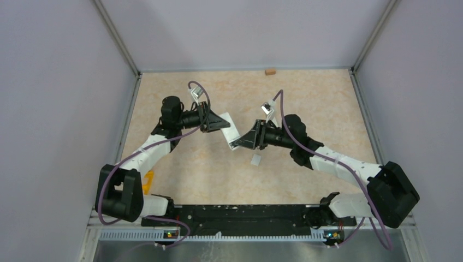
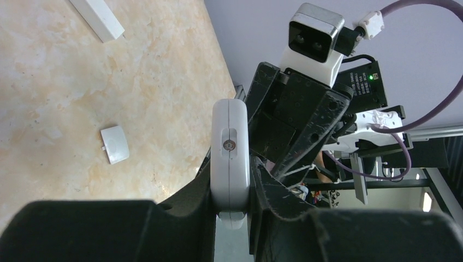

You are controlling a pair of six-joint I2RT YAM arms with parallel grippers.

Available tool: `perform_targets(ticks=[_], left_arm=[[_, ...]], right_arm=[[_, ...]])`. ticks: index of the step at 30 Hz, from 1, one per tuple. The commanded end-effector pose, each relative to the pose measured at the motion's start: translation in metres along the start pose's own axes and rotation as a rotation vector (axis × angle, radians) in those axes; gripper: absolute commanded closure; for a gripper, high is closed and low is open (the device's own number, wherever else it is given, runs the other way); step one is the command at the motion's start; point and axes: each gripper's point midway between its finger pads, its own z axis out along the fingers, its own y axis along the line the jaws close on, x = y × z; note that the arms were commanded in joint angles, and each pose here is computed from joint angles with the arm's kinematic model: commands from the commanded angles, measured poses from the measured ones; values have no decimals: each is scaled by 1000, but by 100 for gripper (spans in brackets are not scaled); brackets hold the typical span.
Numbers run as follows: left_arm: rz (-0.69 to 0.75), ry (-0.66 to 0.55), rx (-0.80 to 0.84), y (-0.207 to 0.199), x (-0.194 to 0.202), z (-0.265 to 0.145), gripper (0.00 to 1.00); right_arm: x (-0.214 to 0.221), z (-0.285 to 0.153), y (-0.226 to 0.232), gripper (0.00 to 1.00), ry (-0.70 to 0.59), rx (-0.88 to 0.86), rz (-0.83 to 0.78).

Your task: Load the batteries into the remote control

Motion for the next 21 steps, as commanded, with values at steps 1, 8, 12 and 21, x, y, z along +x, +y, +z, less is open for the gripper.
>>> perform_targets(ticks=[1, 8, 12, 21], left_arm=[[102, 0, 57, -20, -1, -5, 100], [102, 3, 58, -21, -1, -5, 100], [104, 1, 58, -21, -2, -5, 100], [115, -56, 34, -21, -12, -9, 100]], right_arm=[[-17, 2, 8, 59, -80, -39, 45], [-18, 2, 2, 77, -91, -19, 63], [-20, 3, 1, 94, -101, -13, 66], [-36, -14, -6, 12, -153, 108, -12]])
